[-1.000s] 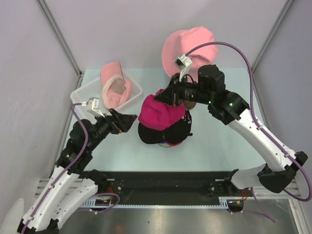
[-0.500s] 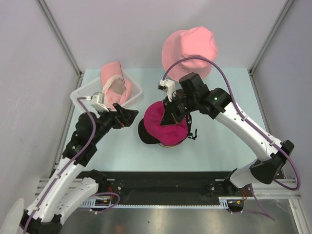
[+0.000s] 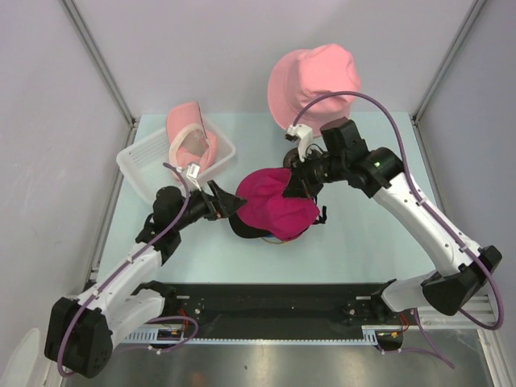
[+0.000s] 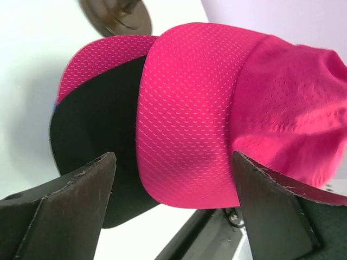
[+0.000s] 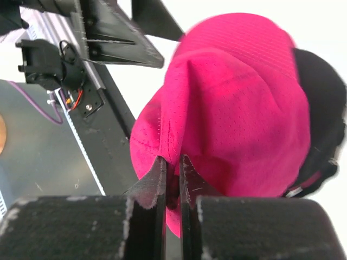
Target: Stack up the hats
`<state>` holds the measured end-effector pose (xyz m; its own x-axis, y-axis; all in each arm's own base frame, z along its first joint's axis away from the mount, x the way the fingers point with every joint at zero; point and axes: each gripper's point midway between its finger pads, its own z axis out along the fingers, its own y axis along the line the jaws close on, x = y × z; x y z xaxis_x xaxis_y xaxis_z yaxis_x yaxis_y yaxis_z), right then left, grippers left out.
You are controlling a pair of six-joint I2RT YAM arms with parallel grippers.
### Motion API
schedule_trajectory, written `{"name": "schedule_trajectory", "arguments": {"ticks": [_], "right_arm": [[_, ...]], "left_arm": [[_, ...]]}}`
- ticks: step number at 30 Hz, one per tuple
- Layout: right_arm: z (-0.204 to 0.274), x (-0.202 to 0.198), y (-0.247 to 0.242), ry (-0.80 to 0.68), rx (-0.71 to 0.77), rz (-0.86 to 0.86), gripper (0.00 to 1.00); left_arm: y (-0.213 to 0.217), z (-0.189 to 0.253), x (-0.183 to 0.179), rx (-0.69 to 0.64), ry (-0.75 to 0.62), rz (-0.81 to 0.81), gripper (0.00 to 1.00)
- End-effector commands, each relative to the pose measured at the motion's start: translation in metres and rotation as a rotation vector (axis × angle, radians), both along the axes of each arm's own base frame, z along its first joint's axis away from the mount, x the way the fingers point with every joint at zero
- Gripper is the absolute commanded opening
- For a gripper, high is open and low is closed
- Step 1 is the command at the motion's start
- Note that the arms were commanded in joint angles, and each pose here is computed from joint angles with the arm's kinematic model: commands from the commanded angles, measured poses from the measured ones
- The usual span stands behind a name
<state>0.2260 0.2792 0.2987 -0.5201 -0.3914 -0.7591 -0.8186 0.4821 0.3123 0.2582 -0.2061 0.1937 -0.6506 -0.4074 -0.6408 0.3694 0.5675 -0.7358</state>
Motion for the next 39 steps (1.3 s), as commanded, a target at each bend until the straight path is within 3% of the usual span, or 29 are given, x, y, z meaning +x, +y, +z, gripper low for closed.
{"name": "schedule_trajectory", "arguments": {"ticks": [1, 7, 9, 16, 22, 32, 37, 39], "right_arm": [[0.019, 0.002, -0.008, -0.062, 0.088, 0.003, 0.0], [0.004, 0.006, -0.014, -0.03, 0.074, -0.012, 0.0], [0.001, 0.008, -0.016, -0.024, 0.068, -0.025, 0.0], [0.009, 0.013, -0.019, -0.056, 0.071, -0.064, 0.0], [0.027, 0.023, -0.018, -0.107, 0.089, -0.111, 0.0], [0.049, 0.031, 0.005, -0.166, 0.1, -0.145, 0.02], [0.03, 0.042, 0.009, -0.136, 0.057, -0.172, 0.03], [0.02, 0.046, 0.006, -0.125, 0.03, -0.199, 0.09]], "left_arm": [[-0.012, 0.035, -0.005, -0.159, -0.118, -0.096, 0.92], [-0.02, 0.034, -0.009, -0.226, -0.099, -0.15, 0.88], [-0.021, 0.032, -0.01, -0.239, -0.089, -0.16, 0.81], [-0.015, 0.028, -0.011, -0.271, -0.06, -0.114, 0.35], [-0.005, 0.027, -0.012, -0.254, -0.059, -0.055, 0.01], [0.016, -0.001, -0.017, -0.238, 0.022, 0.079, 0.0], [0.025, -0.034, -0.018, -0.255, 0.118, 0.149, 0.0], [0.027, -0.046, -0.018, -0.251, 0.161, 0.17, 0.0]]}}
